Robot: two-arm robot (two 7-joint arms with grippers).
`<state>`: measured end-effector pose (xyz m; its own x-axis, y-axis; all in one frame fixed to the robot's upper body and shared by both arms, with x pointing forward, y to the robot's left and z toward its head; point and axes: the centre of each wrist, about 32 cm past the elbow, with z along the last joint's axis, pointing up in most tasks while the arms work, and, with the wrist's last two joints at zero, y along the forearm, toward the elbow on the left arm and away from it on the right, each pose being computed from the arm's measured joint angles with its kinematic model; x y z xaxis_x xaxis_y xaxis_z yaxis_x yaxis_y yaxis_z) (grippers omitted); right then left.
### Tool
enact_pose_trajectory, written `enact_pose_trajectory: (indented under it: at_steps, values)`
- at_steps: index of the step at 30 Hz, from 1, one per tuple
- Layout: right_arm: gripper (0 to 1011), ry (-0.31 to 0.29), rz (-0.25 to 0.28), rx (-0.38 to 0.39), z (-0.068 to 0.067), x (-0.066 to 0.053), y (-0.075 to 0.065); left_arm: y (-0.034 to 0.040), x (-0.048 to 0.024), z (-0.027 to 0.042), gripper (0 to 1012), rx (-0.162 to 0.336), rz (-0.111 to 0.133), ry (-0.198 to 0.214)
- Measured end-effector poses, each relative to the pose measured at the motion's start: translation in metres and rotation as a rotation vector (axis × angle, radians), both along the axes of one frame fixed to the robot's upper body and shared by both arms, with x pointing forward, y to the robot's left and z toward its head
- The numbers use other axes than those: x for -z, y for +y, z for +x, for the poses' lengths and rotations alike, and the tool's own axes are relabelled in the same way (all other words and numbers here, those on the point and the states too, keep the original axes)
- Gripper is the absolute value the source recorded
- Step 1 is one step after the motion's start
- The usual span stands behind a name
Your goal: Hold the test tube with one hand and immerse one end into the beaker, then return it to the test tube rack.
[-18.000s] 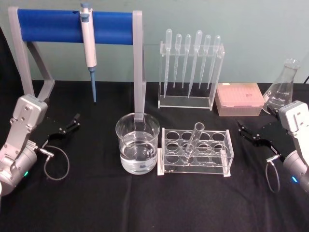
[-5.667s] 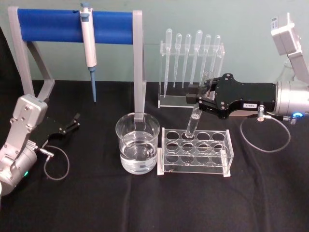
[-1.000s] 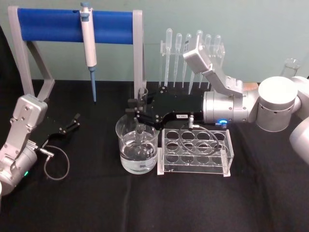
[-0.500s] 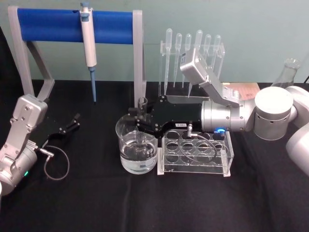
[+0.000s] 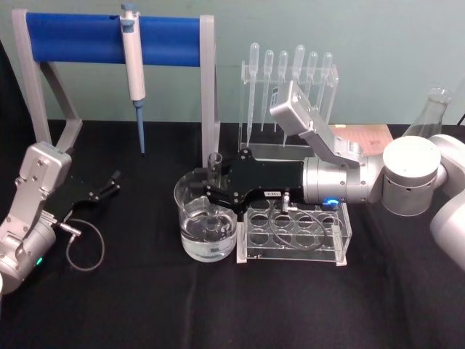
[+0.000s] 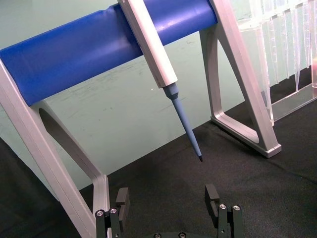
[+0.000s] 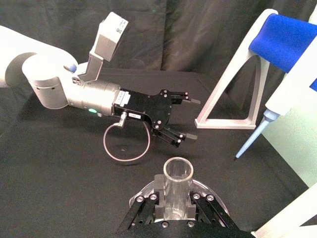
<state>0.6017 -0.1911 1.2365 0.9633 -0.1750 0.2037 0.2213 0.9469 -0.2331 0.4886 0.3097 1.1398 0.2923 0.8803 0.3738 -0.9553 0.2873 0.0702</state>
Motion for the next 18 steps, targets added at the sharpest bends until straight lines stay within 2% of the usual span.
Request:
enact_pose_trajectory:
  at_steps: [18]
  values:
    - [222, 0.013, 0.003, 0.004, -0.0008, 0.0059, 0.0000, 0.0000, 0.0000, 0.0000, 1000, 0.000, 0.000, 0.000]
